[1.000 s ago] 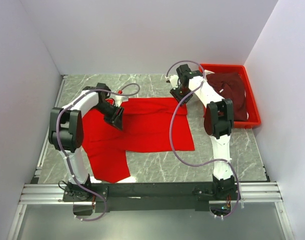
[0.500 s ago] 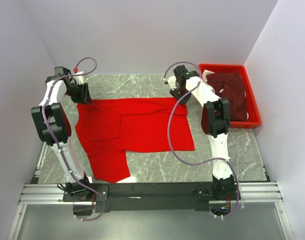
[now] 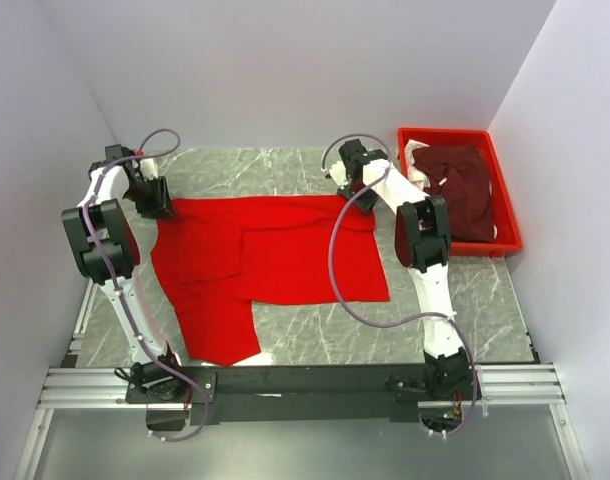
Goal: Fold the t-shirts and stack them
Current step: Fold the tshirt
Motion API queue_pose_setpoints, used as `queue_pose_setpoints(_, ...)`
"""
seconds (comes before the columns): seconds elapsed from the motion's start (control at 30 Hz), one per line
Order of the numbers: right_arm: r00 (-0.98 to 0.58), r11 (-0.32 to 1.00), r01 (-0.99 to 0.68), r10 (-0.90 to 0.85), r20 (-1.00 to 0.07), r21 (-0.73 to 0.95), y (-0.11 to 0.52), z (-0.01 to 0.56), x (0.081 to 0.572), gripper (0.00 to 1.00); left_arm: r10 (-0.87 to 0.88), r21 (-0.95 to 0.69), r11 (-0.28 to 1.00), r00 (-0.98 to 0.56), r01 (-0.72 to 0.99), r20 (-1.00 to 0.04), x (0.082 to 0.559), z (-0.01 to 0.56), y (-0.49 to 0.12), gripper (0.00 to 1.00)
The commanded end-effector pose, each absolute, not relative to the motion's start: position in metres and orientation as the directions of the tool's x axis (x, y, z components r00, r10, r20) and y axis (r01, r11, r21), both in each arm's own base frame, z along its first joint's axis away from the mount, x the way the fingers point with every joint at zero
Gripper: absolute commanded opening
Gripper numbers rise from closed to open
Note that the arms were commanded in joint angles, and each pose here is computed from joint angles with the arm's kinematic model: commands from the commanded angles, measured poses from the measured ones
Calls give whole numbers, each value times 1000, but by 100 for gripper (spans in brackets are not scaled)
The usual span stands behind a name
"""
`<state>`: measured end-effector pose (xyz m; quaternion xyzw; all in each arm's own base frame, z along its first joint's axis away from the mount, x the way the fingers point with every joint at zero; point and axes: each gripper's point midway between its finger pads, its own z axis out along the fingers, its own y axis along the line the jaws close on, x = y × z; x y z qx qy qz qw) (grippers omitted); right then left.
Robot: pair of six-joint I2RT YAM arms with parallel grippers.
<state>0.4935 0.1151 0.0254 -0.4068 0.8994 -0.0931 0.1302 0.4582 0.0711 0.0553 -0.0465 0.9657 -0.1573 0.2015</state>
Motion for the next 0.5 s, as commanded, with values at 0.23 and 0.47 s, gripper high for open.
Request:
queue_pose_setpoints(0.23, -610, 615, -696, -778, -146, -370, 109, 30, 524, 25, -183, -290, 952, -936, -93, -301, 468, 20, 81, 39)
queue_pose_setpoints(0.47, -574, 575, -634, -798, -184, -517, 109, 33, 564, 24, -191, -307, 948, -916, -80, -354, 501, 21, 85, 40)
